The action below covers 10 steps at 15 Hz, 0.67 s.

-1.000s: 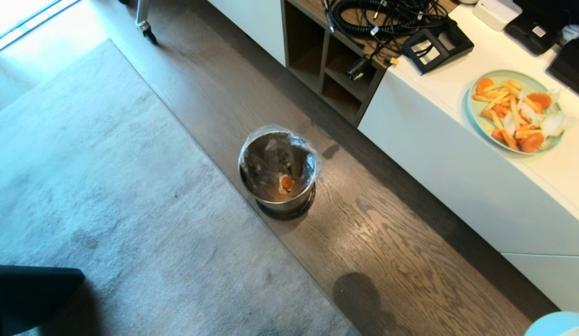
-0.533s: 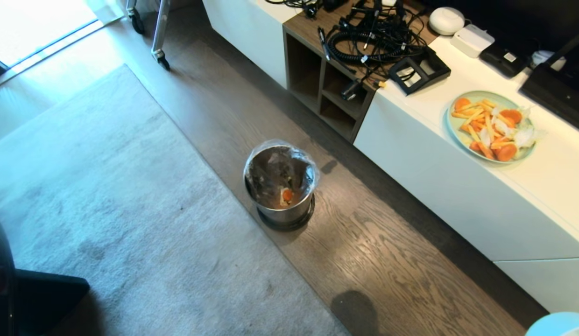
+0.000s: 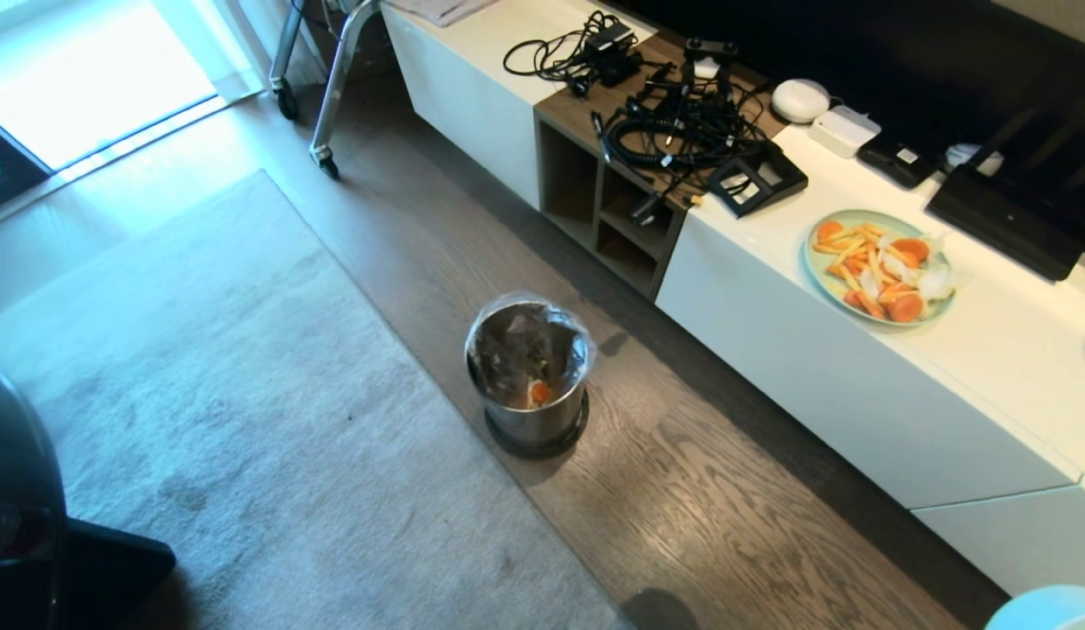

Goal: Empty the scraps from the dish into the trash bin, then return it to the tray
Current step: Put the bowl back to the table

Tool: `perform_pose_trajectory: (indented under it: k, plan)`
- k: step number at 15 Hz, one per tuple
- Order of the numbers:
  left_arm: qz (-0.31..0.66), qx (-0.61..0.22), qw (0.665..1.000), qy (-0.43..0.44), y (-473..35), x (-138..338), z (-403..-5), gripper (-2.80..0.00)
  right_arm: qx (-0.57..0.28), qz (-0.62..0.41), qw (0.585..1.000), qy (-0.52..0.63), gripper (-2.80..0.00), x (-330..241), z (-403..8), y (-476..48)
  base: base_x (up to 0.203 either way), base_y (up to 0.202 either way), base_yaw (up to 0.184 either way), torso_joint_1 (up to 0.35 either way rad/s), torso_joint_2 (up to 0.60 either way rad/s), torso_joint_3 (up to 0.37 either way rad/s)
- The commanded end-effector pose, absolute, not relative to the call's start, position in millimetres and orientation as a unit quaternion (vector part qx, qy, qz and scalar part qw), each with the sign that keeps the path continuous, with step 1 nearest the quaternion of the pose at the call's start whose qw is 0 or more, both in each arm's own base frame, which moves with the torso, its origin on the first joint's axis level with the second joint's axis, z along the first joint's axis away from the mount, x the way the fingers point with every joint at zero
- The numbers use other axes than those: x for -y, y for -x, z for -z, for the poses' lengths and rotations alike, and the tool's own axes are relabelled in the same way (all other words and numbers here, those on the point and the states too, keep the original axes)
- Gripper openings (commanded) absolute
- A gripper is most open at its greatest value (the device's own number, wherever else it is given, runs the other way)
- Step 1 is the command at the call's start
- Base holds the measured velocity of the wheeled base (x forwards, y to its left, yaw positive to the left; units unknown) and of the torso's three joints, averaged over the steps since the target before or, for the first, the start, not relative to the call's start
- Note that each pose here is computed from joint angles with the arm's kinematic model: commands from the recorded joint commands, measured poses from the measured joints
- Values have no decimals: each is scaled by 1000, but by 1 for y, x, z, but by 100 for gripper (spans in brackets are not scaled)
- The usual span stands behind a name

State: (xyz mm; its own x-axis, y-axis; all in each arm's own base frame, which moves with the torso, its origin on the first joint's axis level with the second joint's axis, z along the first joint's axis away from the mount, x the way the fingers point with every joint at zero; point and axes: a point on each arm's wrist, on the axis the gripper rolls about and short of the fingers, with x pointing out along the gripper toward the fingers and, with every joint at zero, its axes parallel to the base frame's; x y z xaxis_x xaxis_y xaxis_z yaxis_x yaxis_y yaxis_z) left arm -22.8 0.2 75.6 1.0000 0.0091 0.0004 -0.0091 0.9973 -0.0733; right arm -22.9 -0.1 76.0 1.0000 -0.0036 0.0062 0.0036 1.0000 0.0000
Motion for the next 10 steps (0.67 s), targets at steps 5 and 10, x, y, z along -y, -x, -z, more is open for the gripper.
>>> perform_pose_trajectory:
  k: [5, 10]
  plan:
    - [-5, 1, 999, 37, 23, 0, -76, -280, 3, 2, 1000, 0, -280, 0, -76, 23, 0, 0, 0, 2, 2, 202]
    - [-5, 1, 999, 38, 23, 0, -76, -280, 3, 2, 1000, 0, -280, 0, -76, 23, 0, 0, 0, 2, 4, 203]
